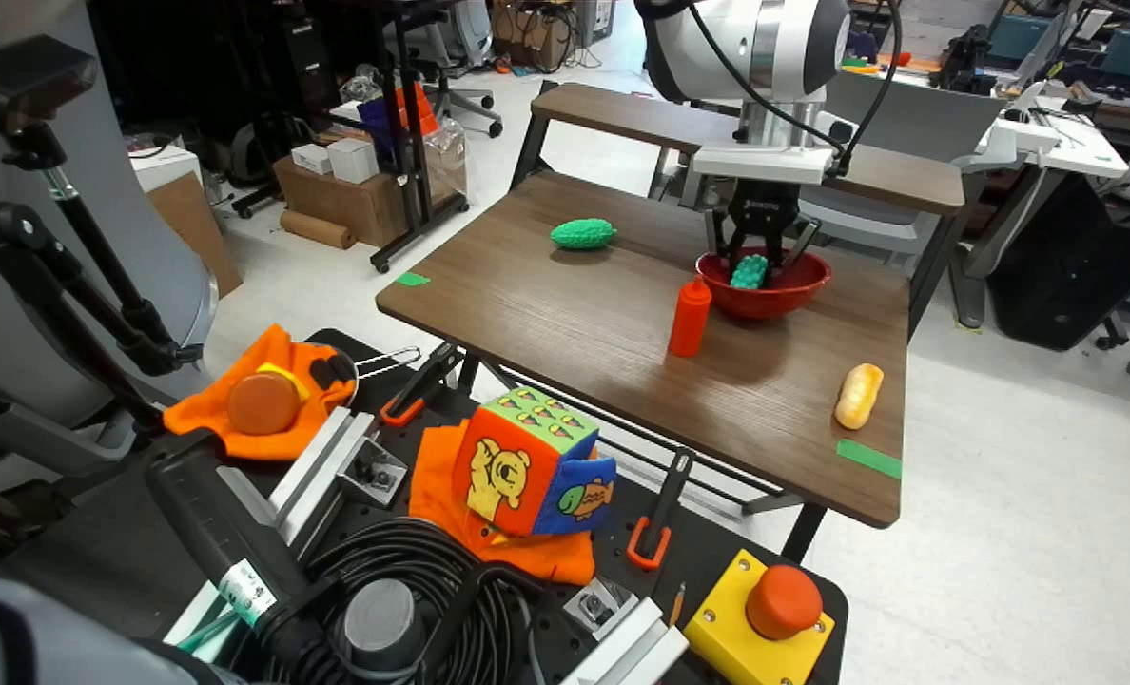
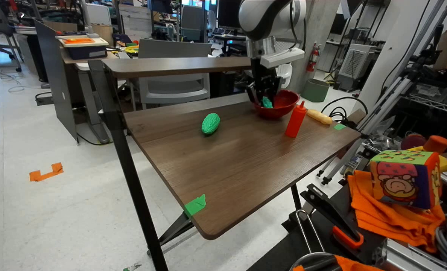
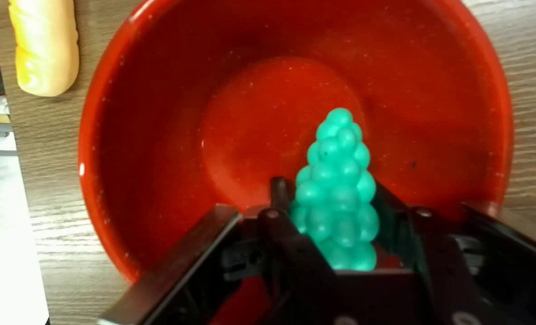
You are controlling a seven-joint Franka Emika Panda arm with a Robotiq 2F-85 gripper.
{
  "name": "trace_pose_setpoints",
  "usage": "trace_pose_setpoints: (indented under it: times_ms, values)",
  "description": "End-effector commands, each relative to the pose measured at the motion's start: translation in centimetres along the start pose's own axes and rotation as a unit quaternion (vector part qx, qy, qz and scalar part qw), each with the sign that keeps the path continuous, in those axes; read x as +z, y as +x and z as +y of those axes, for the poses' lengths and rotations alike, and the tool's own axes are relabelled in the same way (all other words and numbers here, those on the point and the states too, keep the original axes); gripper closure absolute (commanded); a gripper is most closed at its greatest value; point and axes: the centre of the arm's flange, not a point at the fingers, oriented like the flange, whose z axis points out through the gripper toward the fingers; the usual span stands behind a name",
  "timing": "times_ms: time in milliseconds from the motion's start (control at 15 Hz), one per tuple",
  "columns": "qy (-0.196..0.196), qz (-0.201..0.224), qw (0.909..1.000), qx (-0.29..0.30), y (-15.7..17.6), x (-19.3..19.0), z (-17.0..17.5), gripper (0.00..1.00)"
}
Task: Remove the green grapes from the red bowl.
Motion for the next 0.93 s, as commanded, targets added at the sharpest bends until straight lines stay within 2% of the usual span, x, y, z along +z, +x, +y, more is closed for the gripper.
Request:
trace_pose_setpoints:
  times_ms: [0,467,667,867]
  values:
    - [0.018,0.023,0.9995,-0.015,-1.5,-2.8,0.2,0.82]
    - [0.053,0.090,0.9935,-0.045,-5.8,-9.6,1.4,0.82]
    - [0.066,0.104,0.9895,-0.076,-9.8,-12.5,1.8,0.82]
    - [0.085,0.121,0.9820,-0.118,-14.0,-14.5,-0.3,0.82]
